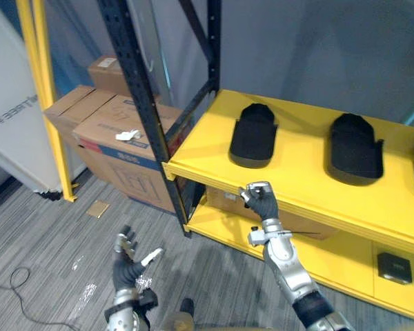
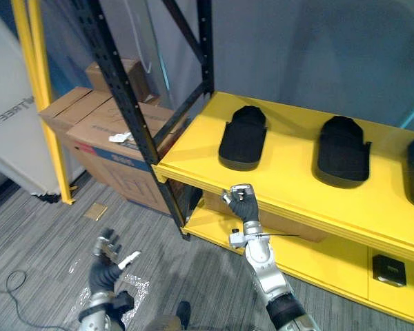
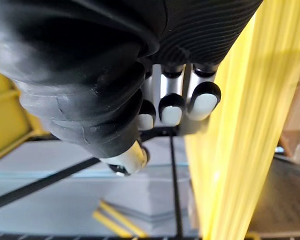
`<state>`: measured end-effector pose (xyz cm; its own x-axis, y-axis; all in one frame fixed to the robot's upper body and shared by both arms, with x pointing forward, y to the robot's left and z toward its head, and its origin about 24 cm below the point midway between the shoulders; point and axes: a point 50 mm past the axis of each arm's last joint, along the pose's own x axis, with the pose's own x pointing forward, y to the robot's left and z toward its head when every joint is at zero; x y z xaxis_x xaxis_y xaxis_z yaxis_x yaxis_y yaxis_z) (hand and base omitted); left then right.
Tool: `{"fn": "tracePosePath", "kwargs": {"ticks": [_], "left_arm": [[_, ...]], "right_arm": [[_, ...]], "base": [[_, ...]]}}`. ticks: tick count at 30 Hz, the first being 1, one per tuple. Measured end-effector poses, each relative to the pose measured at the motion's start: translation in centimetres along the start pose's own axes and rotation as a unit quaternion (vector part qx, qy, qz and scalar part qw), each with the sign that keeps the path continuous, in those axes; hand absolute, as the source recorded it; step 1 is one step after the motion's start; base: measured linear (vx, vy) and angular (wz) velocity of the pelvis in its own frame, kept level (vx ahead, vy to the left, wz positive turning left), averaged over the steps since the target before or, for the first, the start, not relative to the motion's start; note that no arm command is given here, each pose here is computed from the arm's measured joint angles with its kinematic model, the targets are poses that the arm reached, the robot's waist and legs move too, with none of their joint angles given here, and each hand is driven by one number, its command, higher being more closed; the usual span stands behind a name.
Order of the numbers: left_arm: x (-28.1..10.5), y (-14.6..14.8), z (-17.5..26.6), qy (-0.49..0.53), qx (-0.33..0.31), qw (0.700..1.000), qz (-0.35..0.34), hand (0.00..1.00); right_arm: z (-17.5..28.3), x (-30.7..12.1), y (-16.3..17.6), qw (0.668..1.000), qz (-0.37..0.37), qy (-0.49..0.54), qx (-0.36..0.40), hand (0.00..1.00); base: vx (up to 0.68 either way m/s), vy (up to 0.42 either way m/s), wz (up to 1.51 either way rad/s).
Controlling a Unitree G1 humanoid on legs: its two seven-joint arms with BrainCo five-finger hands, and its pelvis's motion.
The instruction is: Walk over and take plastic housings, then place them on the shelf
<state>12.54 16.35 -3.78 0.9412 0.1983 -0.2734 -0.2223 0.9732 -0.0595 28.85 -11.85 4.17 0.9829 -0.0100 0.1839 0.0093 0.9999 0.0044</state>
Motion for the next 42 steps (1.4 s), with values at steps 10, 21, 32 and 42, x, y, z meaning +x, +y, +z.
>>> {"fn": "tracePosePath", "kwargs": {"ticks": [10, 21, 32, 42], "left_arm": [[-1.9, 2.2, -9.0, 0.249, -0.027, 0.968, 0.033, 0.0], [-3.8, 5.6, -11.7, 0.325, -0.05, 0.934, 0.138, 0.0], [-3.2, 5.1, -11.4, 0.299, -0.026, 0.941, 0.155, 0.0], [-1.8, 4.7, -10.5, 0.273, -0.032, 0.95, 0.148, 0.0]], "right_arm": [[2.6, 3.8, -1.7, 0.998, -0.051, -0.046, 0.008, 1.0], [2.9, 5.4, -0.9, 0.998, -0.053, -0.023, 0.009, 1.0], [5.6, 8.7, -1.7, 0.996, -0.064, -0.053, -0.018, 1.0], [7.1, 10.0, -2.6, 0.993, -0.075, -0.074, -0.057, 1.0]], "base": [[-0.03, -0.011, 0.09], [0.0, -0.037, 0.0], [-0.02, -0.026, 0.06], [0.0, -0.001, 0.01]]}}
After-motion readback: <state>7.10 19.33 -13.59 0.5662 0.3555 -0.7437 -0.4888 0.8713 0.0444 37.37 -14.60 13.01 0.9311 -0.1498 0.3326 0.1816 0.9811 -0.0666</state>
